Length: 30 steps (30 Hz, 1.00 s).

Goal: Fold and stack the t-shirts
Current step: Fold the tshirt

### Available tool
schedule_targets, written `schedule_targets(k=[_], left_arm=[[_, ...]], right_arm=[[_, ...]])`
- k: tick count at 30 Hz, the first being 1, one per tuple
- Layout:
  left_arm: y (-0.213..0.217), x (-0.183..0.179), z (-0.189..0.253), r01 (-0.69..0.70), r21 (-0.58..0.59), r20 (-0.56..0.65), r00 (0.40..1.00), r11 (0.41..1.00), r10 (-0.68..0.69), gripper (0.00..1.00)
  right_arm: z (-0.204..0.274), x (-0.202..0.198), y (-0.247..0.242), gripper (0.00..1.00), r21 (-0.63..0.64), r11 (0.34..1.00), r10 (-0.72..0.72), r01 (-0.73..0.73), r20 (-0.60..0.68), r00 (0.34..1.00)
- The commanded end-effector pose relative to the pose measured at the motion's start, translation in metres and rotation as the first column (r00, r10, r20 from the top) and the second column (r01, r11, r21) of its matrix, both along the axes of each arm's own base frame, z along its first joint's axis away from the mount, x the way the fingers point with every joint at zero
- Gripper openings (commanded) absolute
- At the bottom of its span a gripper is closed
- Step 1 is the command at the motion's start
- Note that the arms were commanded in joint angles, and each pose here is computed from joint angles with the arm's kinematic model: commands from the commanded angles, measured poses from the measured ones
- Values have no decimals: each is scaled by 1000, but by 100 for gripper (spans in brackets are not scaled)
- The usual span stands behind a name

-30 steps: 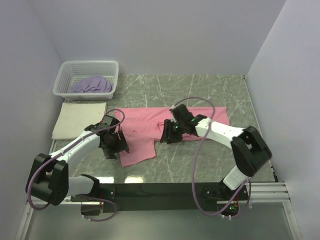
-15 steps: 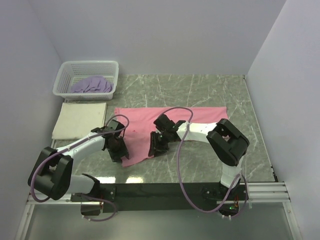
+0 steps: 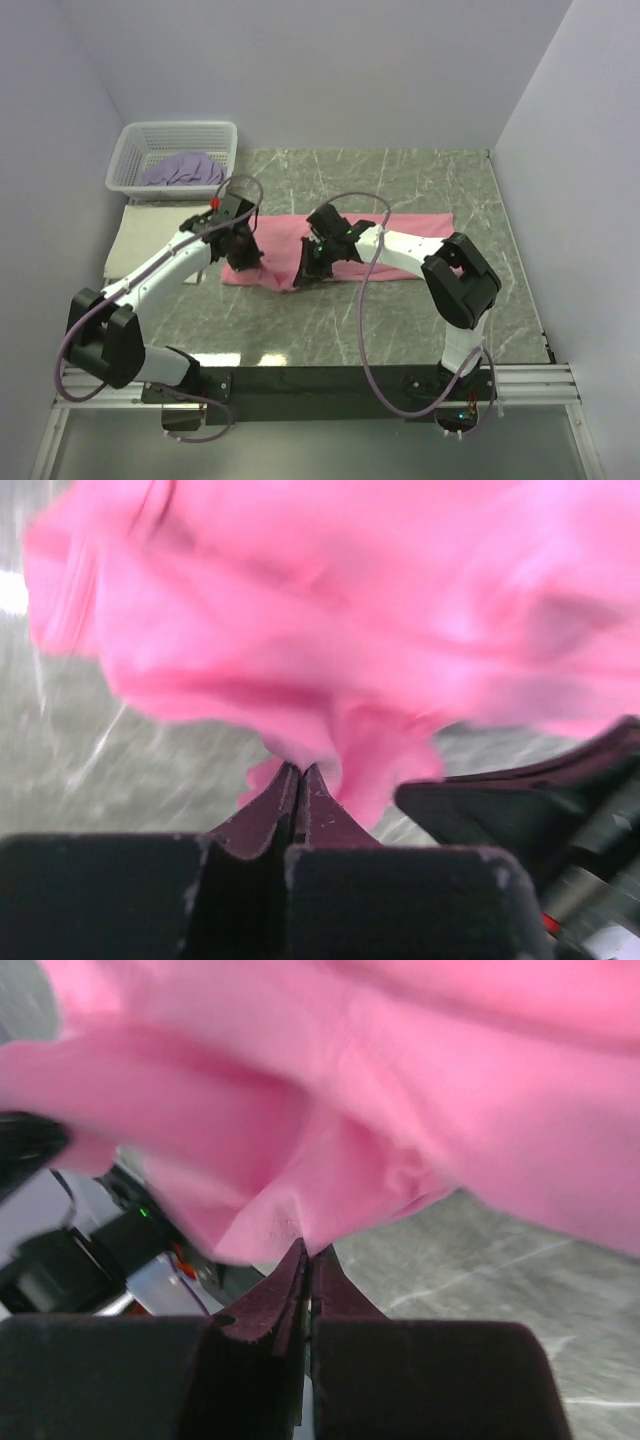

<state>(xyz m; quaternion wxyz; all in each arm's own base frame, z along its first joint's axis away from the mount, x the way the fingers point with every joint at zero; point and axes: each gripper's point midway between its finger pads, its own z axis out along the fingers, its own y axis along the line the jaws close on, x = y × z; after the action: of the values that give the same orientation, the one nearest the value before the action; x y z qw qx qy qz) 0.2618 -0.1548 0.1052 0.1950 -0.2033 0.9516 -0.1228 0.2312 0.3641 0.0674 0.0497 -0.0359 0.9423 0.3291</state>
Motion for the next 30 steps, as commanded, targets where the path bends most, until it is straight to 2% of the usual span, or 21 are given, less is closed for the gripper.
schedule_targets(k=[1,7,15,22,30], left_arm=[[4,34,15,9,68,61,998,998,-13,1],[-3,80,15,50,79,85,995,996,-57,1],[-4,132,28,37,97,179,982,995,-54,1],[3,145,14,11,103,178,984,995,-29,1],[10,149,7,-15,78,192,981,997,0,1]], right_arm=[[33,39,-13,0,43,996,-84,81,61,995],[39,76,-19,0,83,987,-139,135,44,989],[34,117,-19,2,100,979,-182,178,32,983],[18,136,-22,4,87,974,-212,209,24,977],[21,153,-26,5,70,974,-222,218,66,973]])
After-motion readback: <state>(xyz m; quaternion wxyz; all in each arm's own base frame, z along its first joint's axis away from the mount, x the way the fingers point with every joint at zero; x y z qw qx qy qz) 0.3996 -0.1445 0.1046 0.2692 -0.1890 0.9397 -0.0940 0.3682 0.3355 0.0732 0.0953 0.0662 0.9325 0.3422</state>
